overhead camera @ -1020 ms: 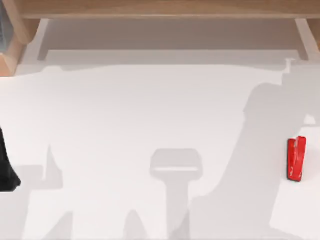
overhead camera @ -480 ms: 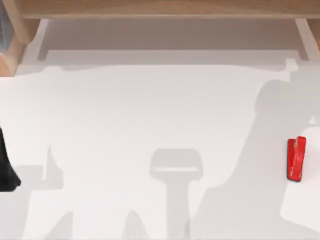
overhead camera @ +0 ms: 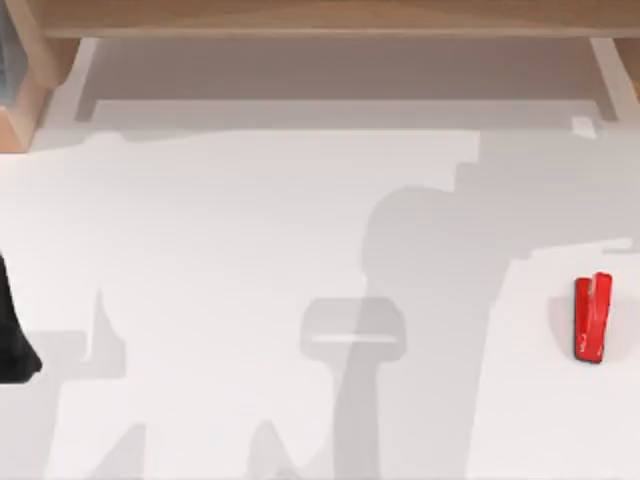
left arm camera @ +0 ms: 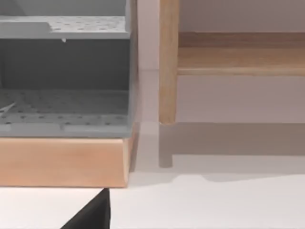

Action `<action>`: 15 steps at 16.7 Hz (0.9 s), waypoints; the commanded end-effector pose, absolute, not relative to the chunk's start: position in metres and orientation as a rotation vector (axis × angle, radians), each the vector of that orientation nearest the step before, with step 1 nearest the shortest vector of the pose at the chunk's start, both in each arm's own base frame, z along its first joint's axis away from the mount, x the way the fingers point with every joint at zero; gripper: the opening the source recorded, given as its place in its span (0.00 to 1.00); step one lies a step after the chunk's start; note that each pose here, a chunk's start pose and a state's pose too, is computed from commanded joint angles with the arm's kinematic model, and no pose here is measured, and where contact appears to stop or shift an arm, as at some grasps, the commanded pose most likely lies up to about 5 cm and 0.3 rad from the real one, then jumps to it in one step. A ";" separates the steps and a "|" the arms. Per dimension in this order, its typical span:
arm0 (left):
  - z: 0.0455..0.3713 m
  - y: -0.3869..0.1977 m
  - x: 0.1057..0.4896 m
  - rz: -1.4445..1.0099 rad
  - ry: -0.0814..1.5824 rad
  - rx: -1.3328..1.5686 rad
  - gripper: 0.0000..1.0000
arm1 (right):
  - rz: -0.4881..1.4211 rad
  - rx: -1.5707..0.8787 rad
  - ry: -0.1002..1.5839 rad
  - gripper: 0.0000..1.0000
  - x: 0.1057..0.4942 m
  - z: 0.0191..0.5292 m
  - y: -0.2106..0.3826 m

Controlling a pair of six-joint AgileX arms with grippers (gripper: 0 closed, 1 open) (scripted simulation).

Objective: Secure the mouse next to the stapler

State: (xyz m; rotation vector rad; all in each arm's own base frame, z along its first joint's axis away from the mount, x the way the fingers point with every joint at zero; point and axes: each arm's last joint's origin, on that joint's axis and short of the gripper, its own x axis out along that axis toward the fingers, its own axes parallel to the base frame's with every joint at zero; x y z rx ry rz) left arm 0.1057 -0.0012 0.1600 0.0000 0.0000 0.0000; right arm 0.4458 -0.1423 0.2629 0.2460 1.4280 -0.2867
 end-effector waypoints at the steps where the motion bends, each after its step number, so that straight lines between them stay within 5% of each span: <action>1: 0.160 -0.001 0.106 0.000 0.000 0.000 1.00 | -0.286 0.250 1.428 1.00 0.441 0.272 -0.137; 7: 0.160 -0.001 0.106 0.000 0.000 0.000 1.00 | -0.285 0.249 1.423 1.00 0.439 0.275 -0.134; 15: 0.160 -0.001 0.106 0.000 0.000 0.000 1.00 | -0.297 0.256 1.461 1.00 0.473 0.157 -0.178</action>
